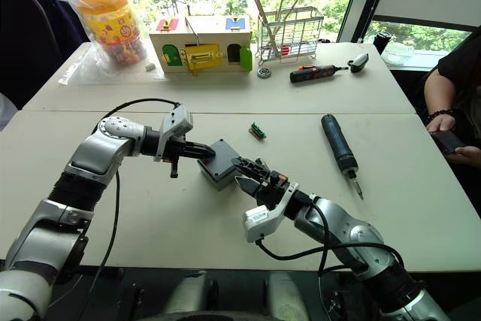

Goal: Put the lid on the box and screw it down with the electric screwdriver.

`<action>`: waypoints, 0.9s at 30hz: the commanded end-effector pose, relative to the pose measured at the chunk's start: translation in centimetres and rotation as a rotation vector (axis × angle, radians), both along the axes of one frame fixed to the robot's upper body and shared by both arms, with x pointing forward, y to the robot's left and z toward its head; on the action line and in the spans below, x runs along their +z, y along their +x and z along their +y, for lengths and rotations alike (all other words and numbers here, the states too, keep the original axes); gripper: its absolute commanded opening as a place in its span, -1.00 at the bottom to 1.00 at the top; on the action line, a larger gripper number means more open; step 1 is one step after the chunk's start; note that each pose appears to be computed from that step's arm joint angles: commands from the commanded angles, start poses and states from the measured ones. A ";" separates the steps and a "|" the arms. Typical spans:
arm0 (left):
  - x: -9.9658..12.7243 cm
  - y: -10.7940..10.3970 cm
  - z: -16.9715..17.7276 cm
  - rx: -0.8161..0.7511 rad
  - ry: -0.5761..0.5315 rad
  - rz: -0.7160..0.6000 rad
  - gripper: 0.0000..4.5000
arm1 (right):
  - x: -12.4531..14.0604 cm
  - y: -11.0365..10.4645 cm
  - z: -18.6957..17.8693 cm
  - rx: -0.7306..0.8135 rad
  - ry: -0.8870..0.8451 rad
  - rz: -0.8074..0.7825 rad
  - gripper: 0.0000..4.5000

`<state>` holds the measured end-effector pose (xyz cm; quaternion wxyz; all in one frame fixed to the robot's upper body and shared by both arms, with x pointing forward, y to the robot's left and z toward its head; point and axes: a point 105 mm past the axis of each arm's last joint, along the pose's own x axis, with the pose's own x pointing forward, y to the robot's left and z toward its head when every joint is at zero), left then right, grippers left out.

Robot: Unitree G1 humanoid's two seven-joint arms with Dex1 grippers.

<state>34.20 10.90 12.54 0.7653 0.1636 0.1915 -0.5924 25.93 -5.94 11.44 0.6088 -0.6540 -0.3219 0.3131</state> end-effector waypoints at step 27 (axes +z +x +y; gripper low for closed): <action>3.7 3.9 2.8 0.148 -0.071 0.006 -1.00 | 2.8 0.4 -1.1 -0.111 0.693 0.873 -0.98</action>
